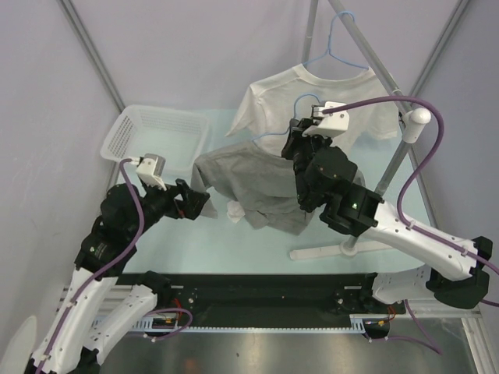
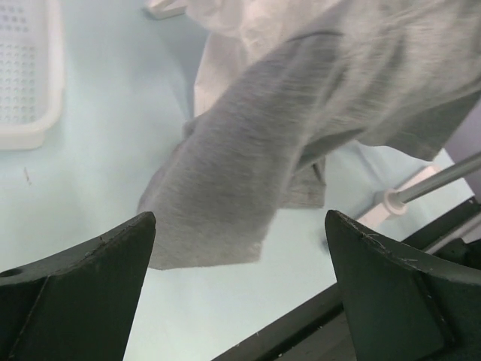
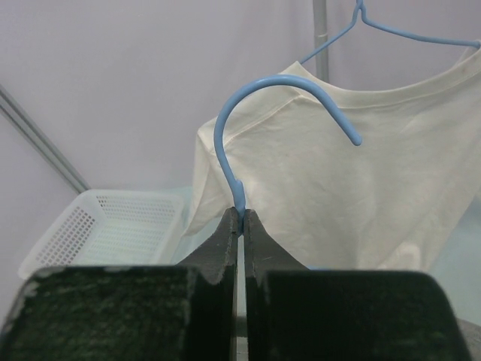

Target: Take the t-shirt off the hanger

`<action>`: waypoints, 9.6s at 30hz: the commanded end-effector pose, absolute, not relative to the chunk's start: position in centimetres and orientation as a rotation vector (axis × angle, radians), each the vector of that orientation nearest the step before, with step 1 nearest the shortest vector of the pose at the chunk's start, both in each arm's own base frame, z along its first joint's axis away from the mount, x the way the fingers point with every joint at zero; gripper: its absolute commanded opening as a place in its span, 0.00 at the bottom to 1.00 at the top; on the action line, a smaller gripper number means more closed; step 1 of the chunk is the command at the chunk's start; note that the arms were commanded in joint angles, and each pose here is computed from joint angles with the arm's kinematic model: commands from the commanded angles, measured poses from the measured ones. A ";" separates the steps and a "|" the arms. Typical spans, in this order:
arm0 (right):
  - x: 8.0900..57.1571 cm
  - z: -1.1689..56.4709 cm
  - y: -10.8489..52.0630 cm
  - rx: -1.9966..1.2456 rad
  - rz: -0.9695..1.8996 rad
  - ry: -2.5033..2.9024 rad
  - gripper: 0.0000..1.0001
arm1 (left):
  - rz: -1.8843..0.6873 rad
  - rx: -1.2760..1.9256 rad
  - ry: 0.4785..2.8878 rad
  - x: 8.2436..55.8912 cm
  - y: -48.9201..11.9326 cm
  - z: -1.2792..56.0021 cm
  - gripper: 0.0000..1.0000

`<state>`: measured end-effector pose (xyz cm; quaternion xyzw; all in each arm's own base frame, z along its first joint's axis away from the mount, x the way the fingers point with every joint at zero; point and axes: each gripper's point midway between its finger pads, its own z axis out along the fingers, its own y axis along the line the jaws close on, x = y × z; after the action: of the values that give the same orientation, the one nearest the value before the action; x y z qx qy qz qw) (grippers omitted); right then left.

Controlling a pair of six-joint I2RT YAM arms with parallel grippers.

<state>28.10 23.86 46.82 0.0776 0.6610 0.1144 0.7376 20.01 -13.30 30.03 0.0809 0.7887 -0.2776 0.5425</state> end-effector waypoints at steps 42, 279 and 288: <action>24.5 45.5 17.3 0.744 0.467 1.371 0.00 | -0.264 -0.606 1.504 16.8 1.8 37.5 0.00; 20.8 5.6 31.2 -0.093 0.173 2.101 0.61 | -0.916 0.092 1.904 16.0 -19.5 24.5 0.95; 20.0 10.4 30.7 -0.058 0.307 2.007 0.00 | -0.937 0.282 1.888 15.4 -21.3 25.2 1.00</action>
<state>19.54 29.98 4.63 -0.0678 0.8773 0.0662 0.4705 15.61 -19.81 22.27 0.0629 0.8039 -0.3601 0.4693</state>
